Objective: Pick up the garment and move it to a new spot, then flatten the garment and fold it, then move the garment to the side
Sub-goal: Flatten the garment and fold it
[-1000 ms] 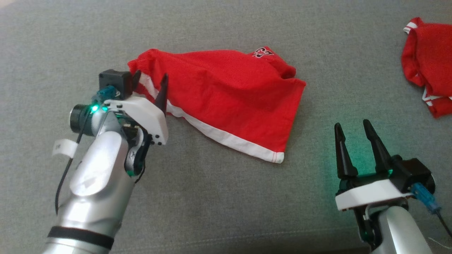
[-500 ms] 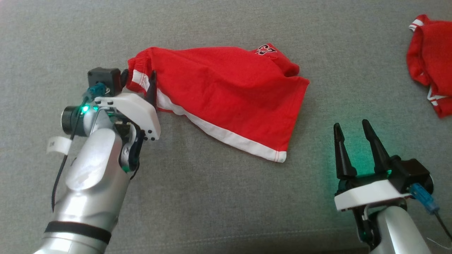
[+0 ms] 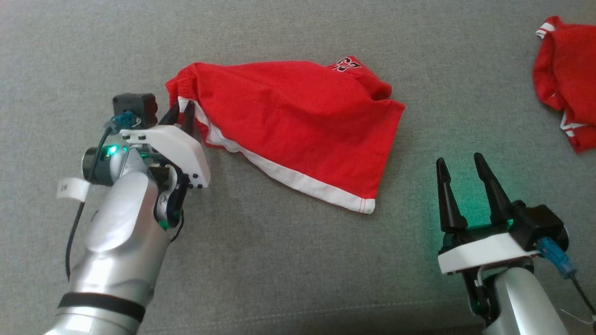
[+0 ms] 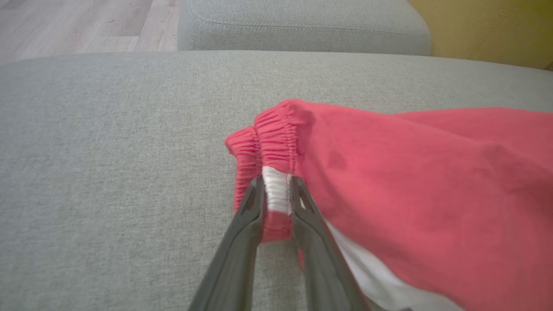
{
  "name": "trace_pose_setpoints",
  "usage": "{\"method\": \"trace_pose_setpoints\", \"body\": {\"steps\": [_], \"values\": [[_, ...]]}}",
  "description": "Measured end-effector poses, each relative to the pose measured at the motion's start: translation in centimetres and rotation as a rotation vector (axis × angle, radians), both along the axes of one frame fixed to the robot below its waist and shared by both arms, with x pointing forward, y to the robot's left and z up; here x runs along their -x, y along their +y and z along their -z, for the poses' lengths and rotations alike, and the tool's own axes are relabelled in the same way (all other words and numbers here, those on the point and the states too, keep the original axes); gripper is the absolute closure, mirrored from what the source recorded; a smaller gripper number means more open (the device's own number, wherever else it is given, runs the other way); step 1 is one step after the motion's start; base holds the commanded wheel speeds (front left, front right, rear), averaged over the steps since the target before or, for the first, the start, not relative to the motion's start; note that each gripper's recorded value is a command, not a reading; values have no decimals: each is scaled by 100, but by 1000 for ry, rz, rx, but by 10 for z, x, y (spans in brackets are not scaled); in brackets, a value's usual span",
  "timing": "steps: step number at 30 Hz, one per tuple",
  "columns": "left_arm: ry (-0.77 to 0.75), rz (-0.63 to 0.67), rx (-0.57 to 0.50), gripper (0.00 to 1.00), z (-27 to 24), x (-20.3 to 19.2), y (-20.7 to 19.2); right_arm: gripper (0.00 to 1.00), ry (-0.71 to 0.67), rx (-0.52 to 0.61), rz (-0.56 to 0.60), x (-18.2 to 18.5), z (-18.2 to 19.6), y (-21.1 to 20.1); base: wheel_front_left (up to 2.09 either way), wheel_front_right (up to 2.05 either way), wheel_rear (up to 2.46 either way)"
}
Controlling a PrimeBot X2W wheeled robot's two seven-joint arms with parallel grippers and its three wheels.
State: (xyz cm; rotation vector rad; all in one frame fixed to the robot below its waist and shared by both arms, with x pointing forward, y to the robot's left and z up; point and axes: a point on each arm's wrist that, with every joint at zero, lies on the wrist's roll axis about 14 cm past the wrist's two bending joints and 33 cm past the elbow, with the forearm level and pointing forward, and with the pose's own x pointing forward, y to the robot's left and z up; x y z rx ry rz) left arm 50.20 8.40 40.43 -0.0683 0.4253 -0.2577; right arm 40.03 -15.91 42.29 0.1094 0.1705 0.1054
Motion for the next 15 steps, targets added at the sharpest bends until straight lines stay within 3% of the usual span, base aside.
{"method": "trace_pose_setpoints", "body": {"steps": [2,4,15], "values": [[6,3,-3,73,0,1,0,0,-3,0,0,0,-1,0,0,0,0],[4,11,1,100,-1,1,-1,0,-12,-3,-1,0,-3,1,0,0,0],[-73,-40,80,100,-18,12,9,0,3,-29,-136,10,-3,46,0,0,0]]}}
